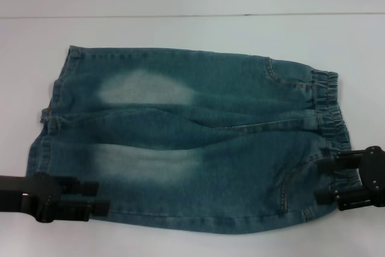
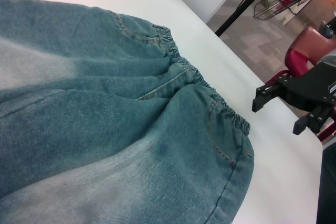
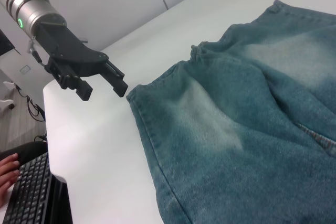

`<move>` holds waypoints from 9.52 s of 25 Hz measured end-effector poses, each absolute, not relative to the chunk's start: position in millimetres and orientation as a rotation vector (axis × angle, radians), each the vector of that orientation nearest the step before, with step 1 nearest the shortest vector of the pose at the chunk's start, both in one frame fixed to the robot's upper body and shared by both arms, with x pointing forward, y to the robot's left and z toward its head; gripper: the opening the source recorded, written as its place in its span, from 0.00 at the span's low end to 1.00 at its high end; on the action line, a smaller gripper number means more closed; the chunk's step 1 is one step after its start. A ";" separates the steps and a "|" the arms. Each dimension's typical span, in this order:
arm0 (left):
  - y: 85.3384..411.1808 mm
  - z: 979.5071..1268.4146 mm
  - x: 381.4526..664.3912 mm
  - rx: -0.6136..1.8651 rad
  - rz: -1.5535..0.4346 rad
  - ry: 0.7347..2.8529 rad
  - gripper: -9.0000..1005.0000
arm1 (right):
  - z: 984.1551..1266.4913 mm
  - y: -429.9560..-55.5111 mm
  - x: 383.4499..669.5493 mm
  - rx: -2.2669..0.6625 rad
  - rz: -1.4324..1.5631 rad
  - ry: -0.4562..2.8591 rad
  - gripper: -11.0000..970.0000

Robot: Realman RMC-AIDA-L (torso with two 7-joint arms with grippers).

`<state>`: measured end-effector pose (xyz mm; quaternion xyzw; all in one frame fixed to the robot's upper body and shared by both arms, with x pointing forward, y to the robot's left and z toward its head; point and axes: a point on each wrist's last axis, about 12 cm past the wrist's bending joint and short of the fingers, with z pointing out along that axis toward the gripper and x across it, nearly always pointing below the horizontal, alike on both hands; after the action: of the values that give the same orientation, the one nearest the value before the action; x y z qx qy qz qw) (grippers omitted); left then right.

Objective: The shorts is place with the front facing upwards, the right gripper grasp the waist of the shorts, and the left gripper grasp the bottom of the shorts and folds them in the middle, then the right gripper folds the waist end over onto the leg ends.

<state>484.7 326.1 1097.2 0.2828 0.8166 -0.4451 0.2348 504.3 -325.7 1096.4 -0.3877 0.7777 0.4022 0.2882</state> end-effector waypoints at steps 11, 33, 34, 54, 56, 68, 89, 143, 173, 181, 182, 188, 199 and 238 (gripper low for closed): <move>325.2 1097.7 484.0 0.782 -1.236 2.238 0.72 | 1098.5 -325.9 507.2 -1.015 1.065 2.061 0.85; 377.5 1118.4 518.0 0.078 -0.934 2.735 0.72 | 1101.9 -326.8 514.8 -1.045 1.004 2.029 0.85; 378.4 1117.8 518.9 0.056 -0.919 2.742 0.72 | 1102.2 -326.5 515.4 -1.049 1.001 2.026 0.85; 377.2 1100.3 520.7 -0.001 -0.840 2.828 0.72 | 1105.3 -322.3 522.7 -1.089 0.979 2.010 0.85; 376.2 1098.9 521.9 0.004 -0.829 2.835 0.71 | 1104.8 -322.6 522.9 -1.086 0.973 2.013 0.85; 360.7 1100.3 531.7 0.097 -0.857 2.862 0.71 | 1103.4 -322.9 523.0 -1.080 0.962 2.017 0.85; 357.1 1103.3 535.0 0.172 -0.841 2.860 0.10 | 1117.6 -331.9 533.9 -0.932 0.949 2.034 0.85; 342.8 1120.0 563.6 0.270 -0.820 2.730 0.01 | 1123.3 -305.2 566.1 -1.269 0.608 2.786 0.71; 345.0 1119.5 564.3 0.269 -0.804 2.721 0.01 | 1125.1 -285.5 574.5 -1.310 0.637 2.728 0.71; 345.1 1118.5 563.7 0.266 -0.804 2.720 0.01 | 1129.1 -285.7 576.9 -1.259 0.706 2.674 0.71; 345.1 1118.5 563.7 0.266 -0.804 2.720 0.01 | 1128.9 -285.6 576.6 -1.255 0.712 2.671 0.71; 345.0 1118.5 565.0 0.266 -0.793 2.717 0.01 | 1129.0 -284.2 574.5 -1.229 0.783 2.630 0.71; 345.2 1118.5 565.9 0.260 -0.789 2.713 0.01 | 1126.5 -284.8 572.5 -1.256 0.820 2.567 0.52; 350.1 1132.6 615.1 -0.009 -0.709 2.286 0.01 | 1084.6 -323.7 576.5 -0.330 0.869 2.094 0.06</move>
<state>615.1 350.1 1132.6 -0.0033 0.8891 -0.2756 0.3654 576.5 -323.7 1084.6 -0.1312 0.8326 0.3457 0.4125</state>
